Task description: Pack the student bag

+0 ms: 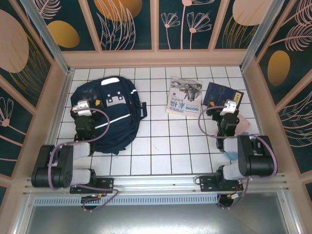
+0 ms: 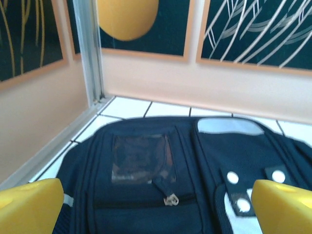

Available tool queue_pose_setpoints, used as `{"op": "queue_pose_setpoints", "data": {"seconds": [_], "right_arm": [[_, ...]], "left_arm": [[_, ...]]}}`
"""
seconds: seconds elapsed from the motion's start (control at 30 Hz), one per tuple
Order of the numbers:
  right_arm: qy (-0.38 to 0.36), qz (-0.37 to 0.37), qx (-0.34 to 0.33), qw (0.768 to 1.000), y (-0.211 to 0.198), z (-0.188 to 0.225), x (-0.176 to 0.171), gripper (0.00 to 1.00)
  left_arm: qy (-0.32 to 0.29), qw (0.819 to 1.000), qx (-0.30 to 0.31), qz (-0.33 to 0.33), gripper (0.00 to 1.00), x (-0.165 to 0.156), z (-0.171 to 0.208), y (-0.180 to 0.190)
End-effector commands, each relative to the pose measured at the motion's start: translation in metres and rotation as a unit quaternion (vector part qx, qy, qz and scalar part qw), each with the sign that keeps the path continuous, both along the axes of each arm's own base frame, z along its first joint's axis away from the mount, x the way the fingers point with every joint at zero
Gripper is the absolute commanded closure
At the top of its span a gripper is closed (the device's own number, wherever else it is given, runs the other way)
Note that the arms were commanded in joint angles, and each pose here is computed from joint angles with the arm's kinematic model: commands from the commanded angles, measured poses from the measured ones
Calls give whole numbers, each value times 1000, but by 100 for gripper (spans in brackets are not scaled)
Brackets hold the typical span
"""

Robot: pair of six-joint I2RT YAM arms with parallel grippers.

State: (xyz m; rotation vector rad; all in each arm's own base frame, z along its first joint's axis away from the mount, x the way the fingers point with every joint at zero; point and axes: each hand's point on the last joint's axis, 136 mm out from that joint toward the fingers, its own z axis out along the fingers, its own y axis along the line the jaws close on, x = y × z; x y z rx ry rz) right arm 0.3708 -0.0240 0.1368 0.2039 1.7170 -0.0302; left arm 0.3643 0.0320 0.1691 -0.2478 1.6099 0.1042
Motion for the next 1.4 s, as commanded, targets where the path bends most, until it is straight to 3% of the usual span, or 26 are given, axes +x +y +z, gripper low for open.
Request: {"op": "queue_pose_setpoints", "data": {"seconds": [0.0,0.13,0.23,0.3,0.37,0.53,0.6,0.73,0.8,1.1,1.2,1.37], "right_arm": [[-1,-51,20,998,-13,27,3,1],[19,-78,92,993,-14,53,7,1],[71,-69,181,978,0,58,18,1],[112,4,214,970,31,58,31,1],[146,64,242,957,65,58,40,1],[225,210,245,919,174,50,54,1],[253,278,272,886,227,42,54,5],[293,337,296,844,301,22,60,13],[305,349,290,837,330,11,69,13],[336,371,302,811,411,-46,133,24],[345,387,296,802,425,-59,142,26],[364,435,286,772,459,-71,121,27]], "left_arm": [[11,999,-18,33,1,-3,15,12],[7,998,-53,30,1,-4,43,10],[18,991,-127,37,2,-2,59,9],[49,981,-176,66,2,0,60,14],[87,978,-176,75,2,7,61,14],[137,971,-182,70,1,13,44,8],[149,967,-194,66,1,12,37,5],[165,963,-209,27,2,14,29,-10],[169,961,-218,19,1,13,27,-14],[189,952,-241,-30,2,11,14,-33],[192,951,-242,-33,2,11,12,-35],[192,949,-247,-38,2,13,13,-37]]}}
